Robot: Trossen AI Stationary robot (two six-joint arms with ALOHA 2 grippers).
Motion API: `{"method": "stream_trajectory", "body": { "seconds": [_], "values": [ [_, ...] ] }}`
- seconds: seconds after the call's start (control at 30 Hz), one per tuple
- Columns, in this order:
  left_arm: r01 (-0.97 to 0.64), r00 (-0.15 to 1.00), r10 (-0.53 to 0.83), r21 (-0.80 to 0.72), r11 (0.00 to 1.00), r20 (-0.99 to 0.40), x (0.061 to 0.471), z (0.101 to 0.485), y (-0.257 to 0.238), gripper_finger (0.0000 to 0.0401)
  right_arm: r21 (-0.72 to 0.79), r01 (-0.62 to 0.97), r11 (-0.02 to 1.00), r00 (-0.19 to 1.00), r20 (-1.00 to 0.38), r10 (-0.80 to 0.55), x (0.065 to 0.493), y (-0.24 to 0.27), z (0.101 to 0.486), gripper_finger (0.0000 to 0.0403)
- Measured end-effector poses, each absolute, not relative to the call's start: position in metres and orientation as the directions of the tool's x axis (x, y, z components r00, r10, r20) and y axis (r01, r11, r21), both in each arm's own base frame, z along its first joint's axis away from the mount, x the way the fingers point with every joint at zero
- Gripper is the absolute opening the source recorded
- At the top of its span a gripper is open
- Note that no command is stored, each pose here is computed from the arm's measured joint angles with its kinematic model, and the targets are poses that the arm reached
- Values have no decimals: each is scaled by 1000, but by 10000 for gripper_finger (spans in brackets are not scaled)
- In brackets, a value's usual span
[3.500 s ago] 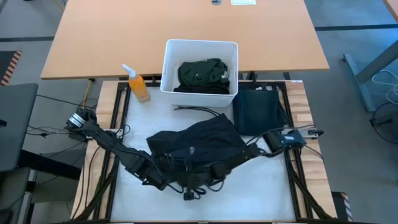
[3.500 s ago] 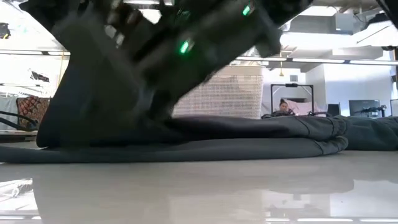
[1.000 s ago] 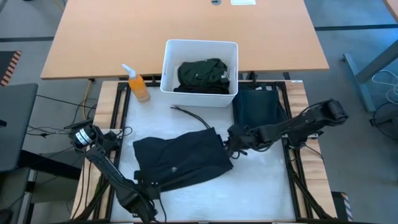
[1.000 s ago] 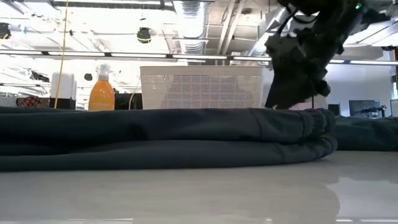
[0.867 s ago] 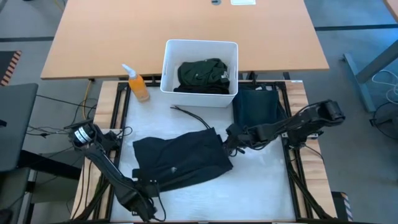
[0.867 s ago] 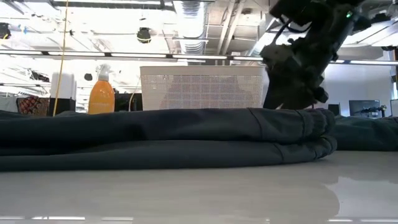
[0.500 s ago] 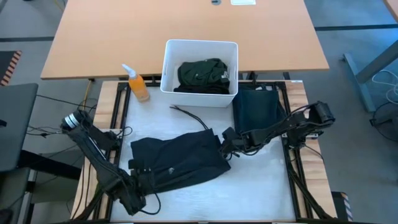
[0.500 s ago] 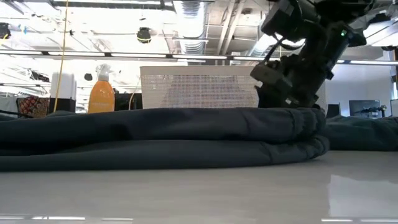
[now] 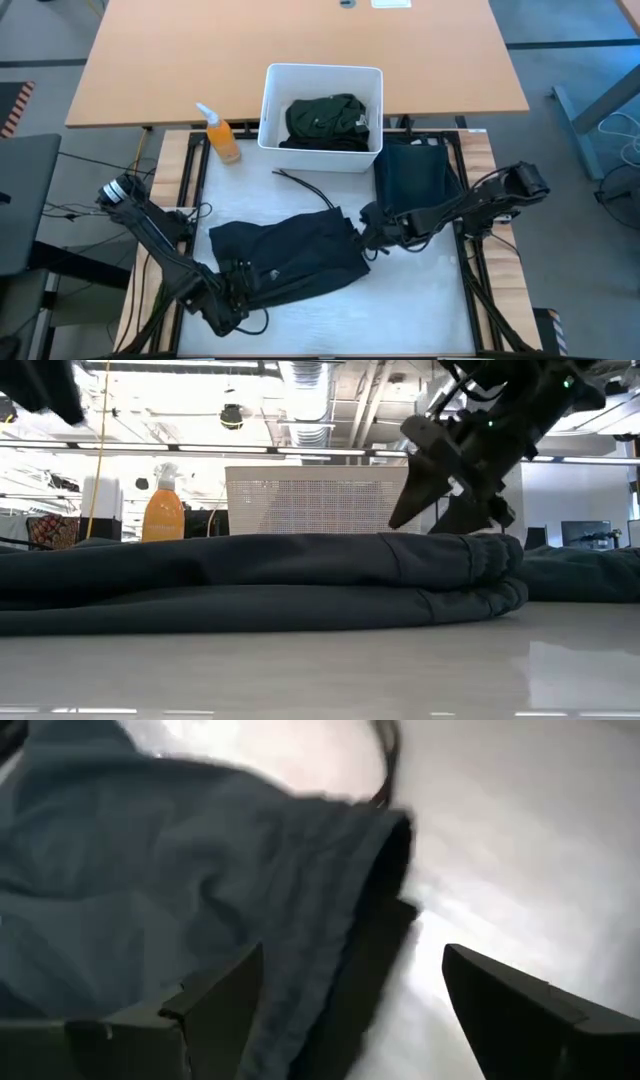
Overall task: Fold laundry
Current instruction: Fold the black shorts
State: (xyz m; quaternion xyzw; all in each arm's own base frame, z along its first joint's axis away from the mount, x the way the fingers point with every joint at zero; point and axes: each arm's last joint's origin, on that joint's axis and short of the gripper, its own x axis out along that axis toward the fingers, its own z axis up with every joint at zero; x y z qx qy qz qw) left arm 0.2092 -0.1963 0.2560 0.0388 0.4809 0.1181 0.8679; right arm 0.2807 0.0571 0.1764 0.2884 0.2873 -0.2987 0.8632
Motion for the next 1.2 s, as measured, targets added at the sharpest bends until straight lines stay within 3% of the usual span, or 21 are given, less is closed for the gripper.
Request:
{"method": "stream_trajectory", "body": {
  "seconds": [0.23,0.53,0.67,0.87,1.03,1.2],
  "values": [
    [-188,535,257,183,965,-804,221,234,-185,165,288,731,619,590,-722,-361,292,63,137,334],
    [-190,536,256,181,965,-804,229,227,-177,165,375,694,615,666,-658,-350,317,70,99,320],
    [-206,544,280,198,958,-791,230,228,-175,165,389,704,594,669,-645,-369,321,70,84,245],
    [-231,561,312,217,949,-767,231,228,-174,165,406,599,690,735,-621,-273,324,79,95,36],
    [-268,569,333,214,939,-751,234,229,-170,165,333,529,780,719,-664,-205,311,77,127,32],
    [-282,651,297,140,949,-698,246,224,-170,165,154,592,791,609,-728,-315,273,65,170,32]
  ]
}}
